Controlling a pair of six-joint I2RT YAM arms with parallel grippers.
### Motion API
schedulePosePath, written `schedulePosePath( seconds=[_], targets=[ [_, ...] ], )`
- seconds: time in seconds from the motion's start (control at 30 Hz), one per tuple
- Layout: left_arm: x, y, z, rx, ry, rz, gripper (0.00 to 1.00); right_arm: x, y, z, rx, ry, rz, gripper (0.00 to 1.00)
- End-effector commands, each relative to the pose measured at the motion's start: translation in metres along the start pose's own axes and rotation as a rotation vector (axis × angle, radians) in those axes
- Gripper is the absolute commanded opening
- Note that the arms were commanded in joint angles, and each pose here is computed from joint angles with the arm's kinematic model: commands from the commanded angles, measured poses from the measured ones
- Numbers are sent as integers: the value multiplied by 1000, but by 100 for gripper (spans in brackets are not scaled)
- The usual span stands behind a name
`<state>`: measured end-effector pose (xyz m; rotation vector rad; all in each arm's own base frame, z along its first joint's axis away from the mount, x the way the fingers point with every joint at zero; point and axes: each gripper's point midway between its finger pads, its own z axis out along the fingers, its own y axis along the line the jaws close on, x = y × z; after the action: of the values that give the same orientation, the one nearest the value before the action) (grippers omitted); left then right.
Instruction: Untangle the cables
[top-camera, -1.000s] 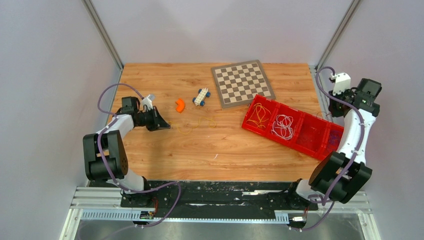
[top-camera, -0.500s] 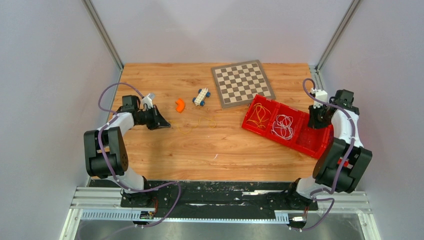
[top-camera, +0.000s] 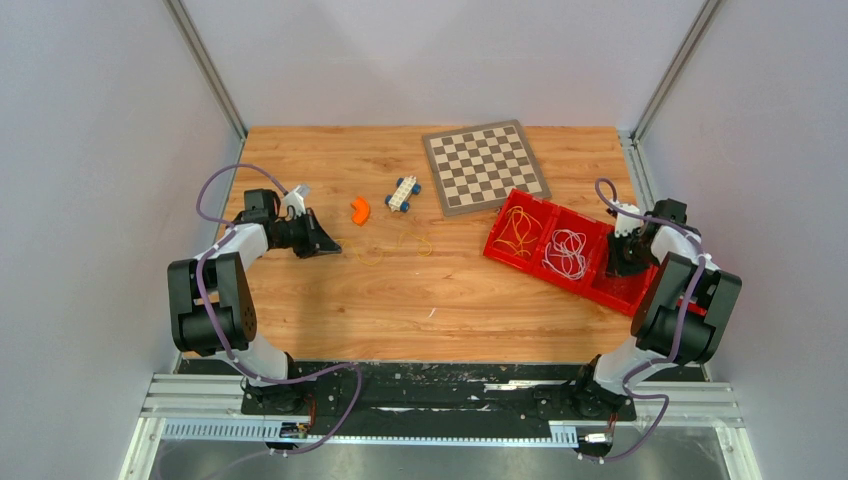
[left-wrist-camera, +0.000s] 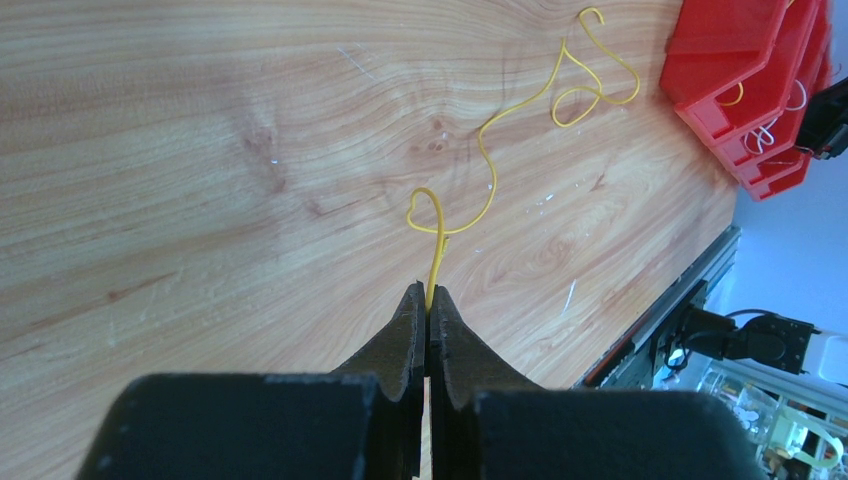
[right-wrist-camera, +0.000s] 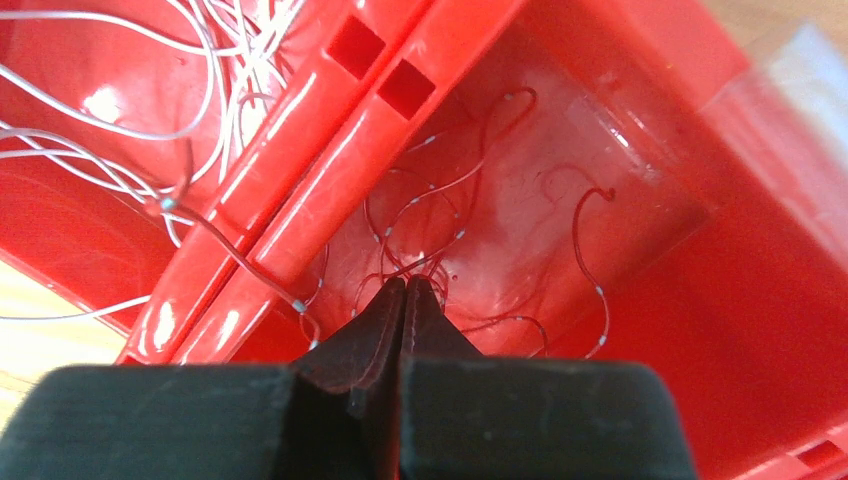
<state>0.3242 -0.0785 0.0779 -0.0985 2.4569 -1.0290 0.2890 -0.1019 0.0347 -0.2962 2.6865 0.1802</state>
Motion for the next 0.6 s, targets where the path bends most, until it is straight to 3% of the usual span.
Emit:
schedulePosePath(
  seconds=[0.0,0.3,0.57],
  targets=[
    [-6,-6,-1,19,-3,31,0,-25,-13,-21,56,-69,-27,13],
    [-5,-9,-2,25,-13,35,0,-65,-15,-105,124,-178,-130,43],
    [-6,-12,0,33,-11,41,0,-85,12,-111,-23,-238,-116,52]
  ],
)
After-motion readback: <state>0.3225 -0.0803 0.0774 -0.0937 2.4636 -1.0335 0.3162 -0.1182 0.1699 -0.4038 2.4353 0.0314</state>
